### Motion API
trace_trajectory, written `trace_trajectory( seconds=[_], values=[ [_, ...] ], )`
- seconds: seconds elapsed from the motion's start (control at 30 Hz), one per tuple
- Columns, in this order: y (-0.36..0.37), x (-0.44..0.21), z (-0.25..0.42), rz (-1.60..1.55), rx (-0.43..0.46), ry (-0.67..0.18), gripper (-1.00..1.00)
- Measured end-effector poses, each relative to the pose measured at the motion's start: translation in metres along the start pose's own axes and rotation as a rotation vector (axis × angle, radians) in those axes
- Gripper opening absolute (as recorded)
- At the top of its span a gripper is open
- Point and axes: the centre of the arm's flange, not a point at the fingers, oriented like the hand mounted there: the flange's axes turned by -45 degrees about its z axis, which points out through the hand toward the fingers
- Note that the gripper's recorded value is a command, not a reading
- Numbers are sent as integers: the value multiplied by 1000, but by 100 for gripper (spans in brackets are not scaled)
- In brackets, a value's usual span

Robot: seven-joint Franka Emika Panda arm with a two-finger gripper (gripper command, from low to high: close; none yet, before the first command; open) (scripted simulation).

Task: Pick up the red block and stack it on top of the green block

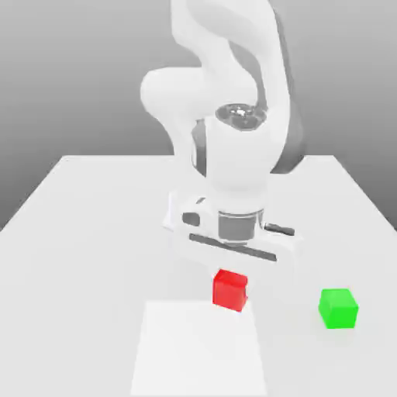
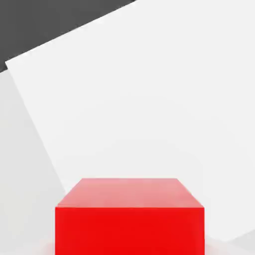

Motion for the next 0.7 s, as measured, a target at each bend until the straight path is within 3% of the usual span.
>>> trace_trajectory(
  seconds=[0.17,0.7],
  values=[
    [-116,-75,-24,-249,1,-2,-100],
    [-120,-69,28,-230,5,3,-100]
  ],
)
